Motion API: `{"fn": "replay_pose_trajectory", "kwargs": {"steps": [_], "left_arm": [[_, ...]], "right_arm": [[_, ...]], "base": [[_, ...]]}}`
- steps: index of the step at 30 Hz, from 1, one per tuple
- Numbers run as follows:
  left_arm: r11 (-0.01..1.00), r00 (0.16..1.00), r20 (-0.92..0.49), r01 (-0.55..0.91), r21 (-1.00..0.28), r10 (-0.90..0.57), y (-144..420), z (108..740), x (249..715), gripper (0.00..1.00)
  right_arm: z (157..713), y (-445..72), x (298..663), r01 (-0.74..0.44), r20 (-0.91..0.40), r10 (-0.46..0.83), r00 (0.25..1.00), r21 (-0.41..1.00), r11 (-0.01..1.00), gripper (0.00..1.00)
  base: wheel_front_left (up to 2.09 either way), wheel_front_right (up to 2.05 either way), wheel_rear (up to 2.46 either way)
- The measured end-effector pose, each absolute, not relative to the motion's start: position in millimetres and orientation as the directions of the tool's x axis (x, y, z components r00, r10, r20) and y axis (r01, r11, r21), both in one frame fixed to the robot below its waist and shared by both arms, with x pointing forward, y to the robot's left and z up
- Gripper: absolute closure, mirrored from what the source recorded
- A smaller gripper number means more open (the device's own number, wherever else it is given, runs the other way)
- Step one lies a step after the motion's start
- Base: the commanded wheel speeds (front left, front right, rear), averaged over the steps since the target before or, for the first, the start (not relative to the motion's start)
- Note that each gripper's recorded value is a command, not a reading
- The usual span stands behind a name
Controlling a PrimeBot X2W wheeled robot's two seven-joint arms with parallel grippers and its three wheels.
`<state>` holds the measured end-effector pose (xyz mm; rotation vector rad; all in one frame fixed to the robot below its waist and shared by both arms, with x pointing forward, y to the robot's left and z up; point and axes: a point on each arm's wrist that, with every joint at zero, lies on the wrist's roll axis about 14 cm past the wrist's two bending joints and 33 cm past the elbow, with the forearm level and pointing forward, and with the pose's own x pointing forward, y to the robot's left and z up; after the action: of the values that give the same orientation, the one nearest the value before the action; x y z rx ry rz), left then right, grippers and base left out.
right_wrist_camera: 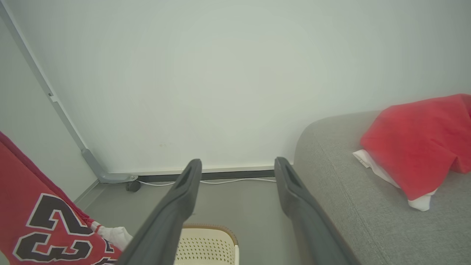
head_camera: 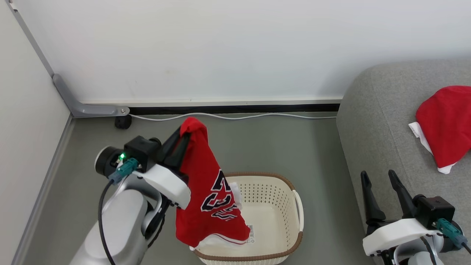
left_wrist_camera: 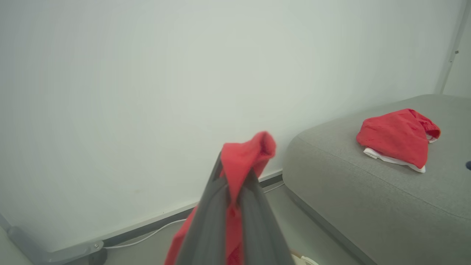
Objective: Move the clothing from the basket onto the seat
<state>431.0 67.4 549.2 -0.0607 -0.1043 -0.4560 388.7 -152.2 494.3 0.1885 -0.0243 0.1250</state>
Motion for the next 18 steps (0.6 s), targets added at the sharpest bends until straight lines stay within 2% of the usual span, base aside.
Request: {"fn": "replay_pose_trajectory", "kwargs": {"steps": [7, 18], "left_arm": [[0.882, 0.854, 0.231, 0.469, 0.044, -0.466, 67.3, 607.1, 445.9, 1.00], [0.854, 0.810, 0.279, 0.512, 0.090, -0.515, 54.4, 638.3, 452.1, 1.00]], "right_arm": [[492.6, -150.7, 388.6, -0.127, 0.031, 0.123, 0.992, 0.189, 0.974, 0.00], [486.8, -151.5, 388.6, -0.121, 0.015, 0.120, 0.993, 0.193, 0.974, 0.00]], "base": [[0.00, 0.00, 0.00], [0.00, 0.00, 0.00]]}}
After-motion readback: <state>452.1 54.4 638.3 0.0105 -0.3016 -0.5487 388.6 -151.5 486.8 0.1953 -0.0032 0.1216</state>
